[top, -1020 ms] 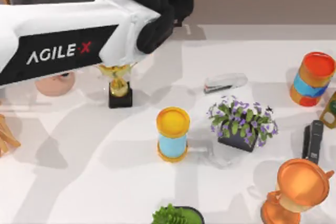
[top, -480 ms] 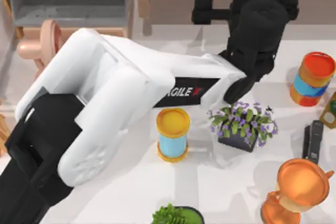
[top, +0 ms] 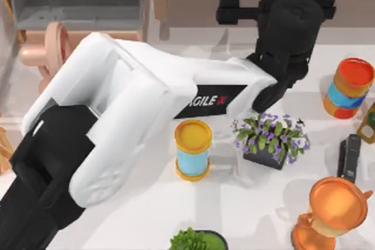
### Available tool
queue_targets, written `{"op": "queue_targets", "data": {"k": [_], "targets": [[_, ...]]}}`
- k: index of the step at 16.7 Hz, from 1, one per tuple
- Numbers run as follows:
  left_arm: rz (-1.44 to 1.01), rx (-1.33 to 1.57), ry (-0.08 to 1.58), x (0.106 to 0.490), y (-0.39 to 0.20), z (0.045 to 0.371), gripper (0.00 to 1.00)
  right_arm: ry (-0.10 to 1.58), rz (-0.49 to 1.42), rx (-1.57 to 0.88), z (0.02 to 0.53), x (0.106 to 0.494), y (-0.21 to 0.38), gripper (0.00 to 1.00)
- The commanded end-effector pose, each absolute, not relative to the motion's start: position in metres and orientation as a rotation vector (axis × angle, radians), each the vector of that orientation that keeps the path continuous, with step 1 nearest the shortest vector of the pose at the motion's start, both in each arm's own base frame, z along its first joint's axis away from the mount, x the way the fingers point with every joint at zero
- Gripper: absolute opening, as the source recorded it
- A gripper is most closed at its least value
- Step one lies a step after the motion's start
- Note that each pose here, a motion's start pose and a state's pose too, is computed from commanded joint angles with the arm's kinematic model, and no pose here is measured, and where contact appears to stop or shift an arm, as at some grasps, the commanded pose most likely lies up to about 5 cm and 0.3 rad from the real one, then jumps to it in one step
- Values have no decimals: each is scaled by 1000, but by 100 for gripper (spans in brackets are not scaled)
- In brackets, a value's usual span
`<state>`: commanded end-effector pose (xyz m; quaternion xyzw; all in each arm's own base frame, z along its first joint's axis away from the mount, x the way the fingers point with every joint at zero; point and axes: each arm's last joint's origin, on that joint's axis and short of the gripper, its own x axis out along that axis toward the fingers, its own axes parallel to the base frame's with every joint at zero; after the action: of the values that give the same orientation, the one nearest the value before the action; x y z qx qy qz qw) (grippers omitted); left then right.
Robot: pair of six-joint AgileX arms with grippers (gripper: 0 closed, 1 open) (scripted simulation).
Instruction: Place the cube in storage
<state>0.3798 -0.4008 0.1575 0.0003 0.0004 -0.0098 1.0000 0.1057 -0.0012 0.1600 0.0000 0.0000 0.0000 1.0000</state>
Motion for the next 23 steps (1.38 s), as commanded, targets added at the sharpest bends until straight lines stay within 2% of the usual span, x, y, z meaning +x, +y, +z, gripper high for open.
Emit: {"op": "queue_targets", "data": {"k": [8,14,23], "targets": [[-20,0,0,426,-403,158,100,0,0,0,160,106,-1,100],[-20,0,0,432,-402,158,100,0,0,0,160,106,-1,100],[-20,0,0,432,-402,158,32,0,0,0,160,106,-1,100]]}}
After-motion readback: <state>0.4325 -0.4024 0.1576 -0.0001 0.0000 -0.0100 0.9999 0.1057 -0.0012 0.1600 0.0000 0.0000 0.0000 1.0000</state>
